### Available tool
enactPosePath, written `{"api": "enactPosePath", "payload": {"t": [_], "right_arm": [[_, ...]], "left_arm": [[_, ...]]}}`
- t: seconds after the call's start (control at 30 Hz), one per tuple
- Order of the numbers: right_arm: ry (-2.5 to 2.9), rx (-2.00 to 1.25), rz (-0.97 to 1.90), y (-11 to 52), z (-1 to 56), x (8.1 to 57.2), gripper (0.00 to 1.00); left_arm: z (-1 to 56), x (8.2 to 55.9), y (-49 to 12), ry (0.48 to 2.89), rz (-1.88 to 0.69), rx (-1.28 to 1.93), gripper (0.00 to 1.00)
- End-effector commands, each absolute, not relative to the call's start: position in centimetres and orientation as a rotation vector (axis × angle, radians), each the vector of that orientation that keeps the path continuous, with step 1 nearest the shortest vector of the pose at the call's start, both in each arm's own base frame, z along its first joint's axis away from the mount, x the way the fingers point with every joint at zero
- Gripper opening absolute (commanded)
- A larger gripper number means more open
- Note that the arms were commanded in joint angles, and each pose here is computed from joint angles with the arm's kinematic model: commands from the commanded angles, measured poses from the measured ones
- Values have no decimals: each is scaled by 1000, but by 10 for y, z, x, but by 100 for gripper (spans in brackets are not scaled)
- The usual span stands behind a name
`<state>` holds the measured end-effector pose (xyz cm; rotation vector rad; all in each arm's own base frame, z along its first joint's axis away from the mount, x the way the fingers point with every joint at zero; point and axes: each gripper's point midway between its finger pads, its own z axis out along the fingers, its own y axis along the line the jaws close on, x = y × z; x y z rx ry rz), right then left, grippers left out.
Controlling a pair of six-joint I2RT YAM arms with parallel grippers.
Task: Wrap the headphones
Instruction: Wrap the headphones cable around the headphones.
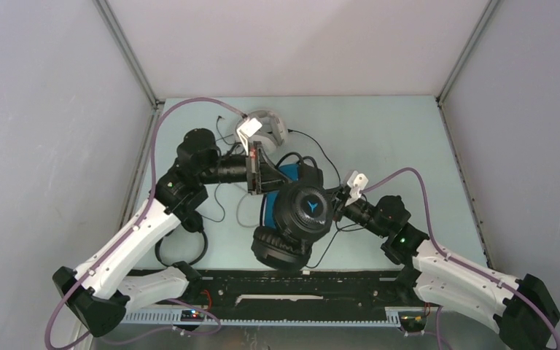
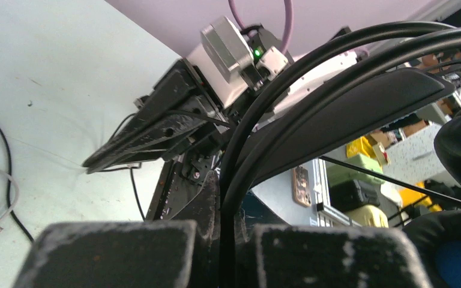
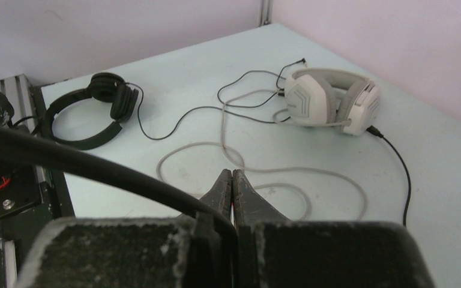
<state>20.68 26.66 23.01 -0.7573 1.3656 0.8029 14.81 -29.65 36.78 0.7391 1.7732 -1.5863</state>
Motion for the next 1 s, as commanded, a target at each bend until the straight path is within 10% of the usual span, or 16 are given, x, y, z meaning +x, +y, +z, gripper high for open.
{"api": "enactPosePath", "payload": {"t": [0.0,0.27,0.97], "right_arm": [[1275,-742,814,274,267,213,0],[1268,-762,762,272,278,220,0],[1666,-852,864,257,270,182,0]], "left_arm": [[381,106,-300,1695,-1686,928,0],[336,88,-291,1799,-1533,1102,0],[255,209,-224,1905,-166,1054,0]]}}
